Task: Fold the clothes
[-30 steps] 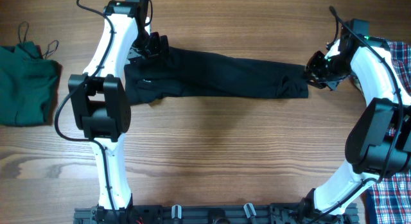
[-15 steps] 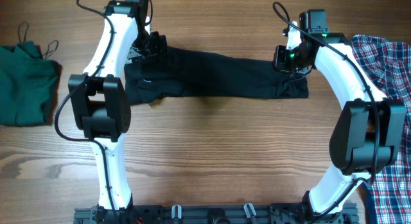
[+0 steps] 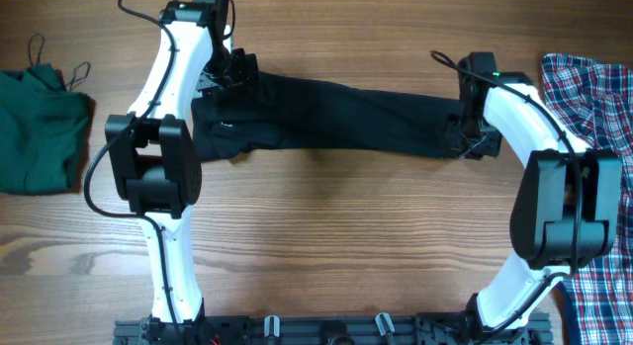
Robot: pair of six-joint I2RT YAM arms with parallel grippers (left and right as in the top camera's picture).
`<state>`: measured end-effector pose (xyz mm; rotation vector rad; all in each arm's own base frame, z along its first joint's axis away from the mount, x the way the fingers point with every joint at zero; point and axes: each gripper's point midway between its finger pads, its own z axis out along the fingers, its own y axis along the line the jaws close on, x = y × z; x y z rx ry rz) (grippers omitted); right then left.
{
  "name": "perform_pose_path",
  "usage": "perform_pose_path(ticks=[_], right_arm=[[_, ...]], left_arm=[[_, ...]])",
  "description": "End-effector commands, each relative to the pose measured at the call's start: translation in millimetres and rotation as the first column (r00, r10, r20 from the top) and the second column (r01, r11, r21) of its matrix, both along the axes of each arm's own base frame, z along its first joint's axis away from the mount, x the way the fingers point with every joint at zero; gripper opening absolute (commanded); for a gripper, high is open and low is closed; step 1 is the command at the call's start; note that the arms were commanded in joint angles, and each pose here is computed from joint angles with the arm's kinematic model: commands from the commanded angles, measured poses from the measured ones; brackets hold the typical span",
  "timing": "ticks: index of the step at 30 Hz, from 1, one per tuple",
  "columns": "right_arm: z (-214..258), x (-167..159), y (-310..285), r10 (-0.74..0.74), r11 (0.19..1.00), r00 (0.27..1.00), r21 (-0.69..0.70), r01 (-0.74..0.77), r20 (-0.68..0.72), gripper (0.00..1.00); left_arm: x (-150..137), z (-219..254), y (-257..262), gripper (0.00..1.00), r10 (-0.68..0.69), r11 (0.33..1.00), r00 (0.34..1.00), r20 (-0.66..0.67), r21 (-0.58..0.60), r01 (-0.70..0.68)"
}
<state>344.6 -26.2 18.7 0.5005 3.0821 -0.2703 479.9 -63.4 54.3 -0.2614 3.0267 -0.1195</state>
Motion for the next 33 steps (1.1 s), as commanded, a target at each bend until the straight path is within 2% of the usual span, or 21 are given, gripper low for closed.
perform_pose_path(ticks=[1,3,4,5,7,10,13,18,21,23,26,30,32,33], right_arm=[[4,8,-9,-0.037,0.998,0.998,-0.047,0.039,0.048,0.06],[18,24,-3,-0.034,0.999,0.994,-0.009,0.036,0.108,0.04],[26,30,1,-0.029,1.000,0.990,0.014,0.027,0.135,0.04],[40,42,10,-0.008,0.998,0.980,0.067,-0.006,0.199,0.06],[46,52,27,0.046,0.985,0.968,0.147,-0.085,0.248,0.07],[39,64,48,0.140,0.948,0.936,0.227,-0.221,0.323,0.04],[25,68,49,0.141,0.948,0.933,0.225,-0.224,0.332,0.04],[-11,61,48,0.192,0.941,0.938,0.217,-0.260,0.289,0.04],[-26,57,42,0.193,0.950,0.949,0.195,-0.245,0.251,0.06],[-33,56,37,0.193,0.957,0.953,0.169,-0.235,0.233,0.06],[-35,56,36,0.192,0.958,0.954,0.167,-0.233,0.232,0.08],[-35,56,36,0.192,0.958,0.954,0.167,-0.233,0.231,0.13],[-35,55,36,0.192,0.958,0.954,0.167,-0.233,0.229,0.17],[-35,56,36,0.192,0.958,0.954,0.167,-0.233,0.229,0.18]], left_arm=[[1,-2,2,0.91,-0.002,1.000,1.000,0.002,0.006,0.002],[8,1,1,0.88,-0.002,1.000,0.999,0.032,0.003,0.002],[9,3,1,0.80,-0.002,1.000,0.999,0.035,0.003,0.002],[6,5,2,0.64,-0.002,1.000,1.000,0.029,0.003,0.002],[-7,3,3,0.40,-0.002,1.000,1.000,-0.027,0.010,0.002],[-27,0,10,0.24,0.007,0.999,0.994,-0.106,0.048,-0.002],[-34,-7,11,0.21,0.026,0.998,0.991,-0.133,0.053,-0.020],[-63,-52,17,0.22,0.052,0.996,0.973,-0.226,0.082,-0.034],[-79,-71,36,0.22,0.113,0.982,0.960,-0.256,0.175,-0.069],[-80,-72,41,0.21,0.122,0.981,0.958,-0.260,0.180,-0.076],[-76,-70,51,0.04,0.147,0.979,0.958,-0.247,0.176,-0.104],[-54,-25,64,0.04,0.179,0.975,0.974,-0.138,0.157,-0.156],[-54,-20,79,0.12,0.213,0.969,0.969,-0.129,0.155,-0.192],[-57,-22,83,0.12,0.223,0.967,0.964,-0.143,0.158,-0.200]])
